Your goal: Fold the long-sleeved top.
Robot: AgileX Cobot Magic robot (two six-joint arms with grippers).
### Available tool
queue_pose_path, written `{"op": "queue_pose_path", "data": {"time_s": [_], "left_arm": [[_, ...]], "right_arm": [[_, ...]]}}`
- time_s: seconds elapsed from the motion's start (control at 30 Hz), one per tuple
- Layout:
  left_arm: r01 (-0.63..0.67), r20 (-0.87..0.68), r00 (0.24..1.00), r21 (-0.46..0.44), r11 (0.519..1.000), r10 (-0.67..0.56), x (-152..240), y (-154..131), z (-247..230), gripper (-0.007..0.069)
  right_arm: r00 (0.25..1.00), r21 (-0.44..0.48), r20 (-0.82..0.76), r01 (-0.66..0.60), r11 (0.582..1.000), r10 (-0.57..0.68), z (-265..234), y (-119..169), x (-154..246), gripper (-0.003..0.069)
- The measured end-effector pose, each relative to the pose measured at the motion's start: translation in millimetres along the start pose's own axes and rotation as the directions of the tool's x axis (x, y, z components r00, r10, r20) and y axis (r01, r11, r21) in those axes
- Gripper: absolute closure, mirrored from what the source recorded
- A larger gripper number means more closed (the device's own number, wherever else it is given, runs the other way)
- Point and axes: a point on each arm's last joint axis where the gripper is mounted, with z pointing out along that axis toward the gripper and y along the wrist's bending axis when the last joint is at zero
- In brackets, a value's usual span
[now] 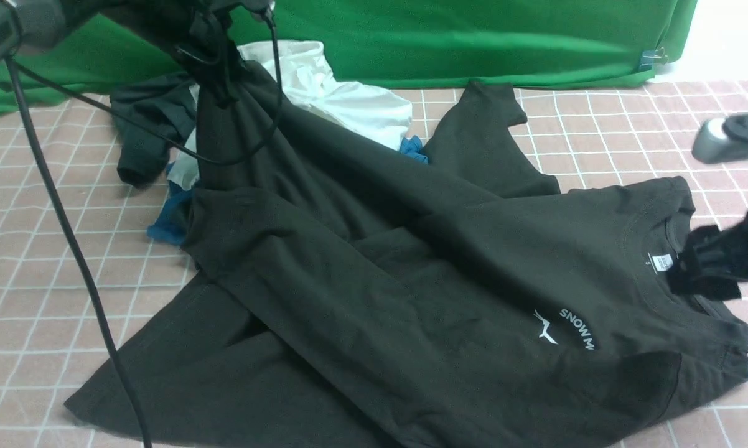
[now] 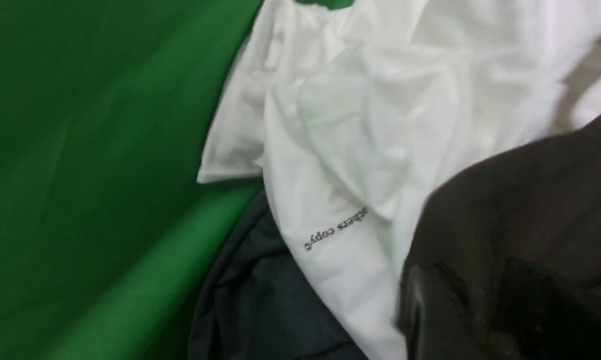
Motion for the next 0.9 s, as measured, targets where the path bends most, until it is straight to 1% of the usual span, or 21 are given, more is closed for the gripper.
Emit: {"op": "queue_pose_path", "data": {"time_s": [0.07, 0.1, 0.13, 0.17, 0.23, 0.3, 0.33, 0.4, 0.43, 0.47, 0.5, 0.53, 0.57, 0.63, 0.7, 0.73, 0.77, 0.83, 0.9], "left_arm": [[0.038, 0.009, 0.999, -0.011, 0.999, -0.038, 6, 5, 0, 0.0358], [0.041, 0.01, 0.999, -0.01, 0.999, -0.041, 6, 5, 0, 0.0347], [0.073, 0.015, 0.997, -0.014, 0.997, -0.073, 9, 7, 0, 0.0292], [0.139, 0.03, 0.99, -0.015, 0.99, -0.139, 10, 10, -4, 0.019], [0.202, 0.04, 0.979, -0.003, 0.979, -0.202, 8, 11, -10, 0.01], [0.24, 0.043, 0.97, 0.014, 0.971, -0.24, 6, 10, -15, 0.0076], [0.315, 0.045, 0.947, 0.05, 0.948, -0.317, 1, 9, -26, 0.0078], [0.363, 0.037, 0.929, 0.095, 0.927, -0.368, -4, 5, -36, 0.0132], [0.37, 0.034, 0.926, 0.112, 0.922, -0.376, -8, 3, -41, 0.0179], [0.379, 0.015, 0.922, 0.157, 0.912, -0.386, -13, -3, -50, 0.0282], [0.38, 0.002, 0.922, 0.188, 0.906, -0.387, -16, -8, -54, 0.0352], [0.381, -0.007, 0.921, 0.222, 0.897, -0.39, -20, -14, -59, 0.0443], [0.383, -0.007, 0.919, 0.249, 0.89, -0.393, -23, -20, -65, 0.0501], [0.387, -0.012, 0.915, 0.31, 0.869, -0.403, -29, -35, -73, 0.0578], [0.39, -0.019, 0.913, 0.338, 0.857, -0.408, -30, -46, -77, 0.06], [0.389, -0.018, 0.912, 0.35, 0.852, -0.409, -31, -56, -85, 0.061], [0.388, -0.012, 0.912, 0.349, 0.853, -0.41, -32, -56, -89, 0.0611], [0.384, 0.006, 0.911, 0.353, 0.853, -0.413, -34, -70, -107, 0.0617], [0.384, 0.029, 0.907, 0.349, 0.855, -0.419, -34, -82, -126, 0.0619]], "right_arm": [[0.998, 0.016, -0.055, -0.029, 0.999, 0.03, 1, -6, 5, 0.0079], [0.998, 0.017, -0.062, -0.031, 0.999, 0.032, 0, -6, 5, 0.008], [0.994, 0.021, -0.099, -0.044, 0.999, 0.046, 0, -7, 9, 0.0081], [0.986, 0.014, -0.154, -0.058, 0.998, 0.059, -2, -4, 17, 0.0084], [0.981, -0.023, -0.184, -0.062, 0.998, 0.056, -2, 7, 29, 0.0084], [0.979, -0.044, -0.198, -0.064, 0.997, 0.054, 0, 14, 37, 0.0084], [0.976, -0.067, -0.213, -0.062, 0.996, 0.047, 7, 26, 50, 0.0084], [0.975, -0.058, -0.212, -0.077, 0.995, 0.064, 16, 31, 59, 0.0085], [0.979, -0.047, -0.189, -0.094, 0.994, 0.083, 20, 33, 60, 0.0085], [0.982, -0.021, -0.155, -0.111, 0.994, 0.106, 29, 31, 61, 0.0085], [0.983, -0.009, -0.142, -0.123, 0.992, 0.121, 34, 30, 60, 0.0085], [0.982, 0.001, -0.137, -0.133, 0.991, 0.132, 40, 29, 60, 0.0085], [0.981, 0.008, -0.132, -0.14, 0.99, 0.14, 45, 29, 58, 0.0085], [0.979, 0.016, -0.133, -0.154, 0.988, 0.154, 56, 29, 57, 0.0085], [0.978, 0.022, -0.14, -0.154, 0.988, 0.156, 63, 29, 57, 0.0086], [0.976, 0.028, -0.151, -0.153, 0.988, 0.155, 72, 29, 58, 0.0098], [0.976, 0.029, -0.152, -0.152, 0.988, 0.155, 73, 29, 58, 0.0105], [0.976, 0.029, -0.153, -0.152, 0.988, 0.155, 81, 29, 58, 0.0186], [0.976, 0.031, -0.156, -0.151, 0.988, 0.154, 85, 29, 58, 0.0297]]}}
